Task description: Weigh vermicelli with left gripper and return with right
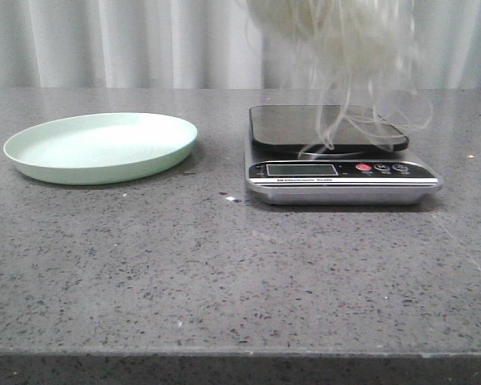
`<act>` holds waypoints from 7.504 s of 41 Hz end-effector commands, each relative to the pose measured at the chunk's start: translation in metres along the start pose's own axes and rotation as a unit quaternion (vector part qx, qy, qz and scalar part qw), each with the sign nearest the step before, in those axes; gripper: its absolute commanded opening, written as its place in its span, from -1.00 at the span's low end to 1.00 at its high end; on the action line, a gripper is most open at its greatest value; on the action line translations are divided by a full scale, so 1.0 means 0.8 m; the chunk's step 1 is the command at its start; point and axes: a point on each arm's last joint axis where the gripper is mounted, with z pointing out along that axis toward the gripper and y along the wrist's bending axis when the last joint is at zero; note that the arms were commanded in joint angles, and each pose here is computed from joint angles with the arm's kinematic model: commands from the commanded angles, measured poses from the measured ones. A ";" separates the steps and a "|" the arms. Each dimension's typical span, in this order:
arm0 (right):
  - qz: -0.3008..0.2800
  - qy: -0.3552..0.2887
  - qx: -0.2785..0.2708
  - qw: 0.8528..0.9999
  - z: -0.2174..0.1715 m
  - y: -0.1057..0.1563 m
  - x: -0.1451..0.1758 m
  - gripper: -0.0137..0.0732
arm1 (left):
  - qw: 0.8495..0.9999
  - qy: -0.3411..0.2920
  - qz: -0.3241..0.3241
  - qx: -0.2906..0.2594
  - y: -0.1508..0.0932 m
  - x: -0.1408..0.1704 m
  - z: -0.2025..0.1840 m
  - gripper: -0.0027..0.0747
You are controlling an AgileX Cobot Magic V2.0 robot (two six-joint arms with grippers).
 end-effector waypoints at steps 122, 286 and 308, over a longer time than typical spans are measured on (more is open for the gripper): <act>0.032 -0.103 -0.002 0.994 -0.006 0.001 -0.035 -0.34 | 0.895 -0.307 -0.017 -0.324 0.008 0.385 -0.266 -0.58; -0.121 0.163 -0.335 0.920 0.230 0.245 -0.347 -0.34 | 0.878 -0.352 0.004 -0.324 0.005 0.377 -0.273 -0.58; -0.123 0.157 -0.420 0.885 0.277 0.397 -0.258 -0.34 | 0.879 -0.352 0.003 -0.323 0.005 0.377 -0.272 -0.58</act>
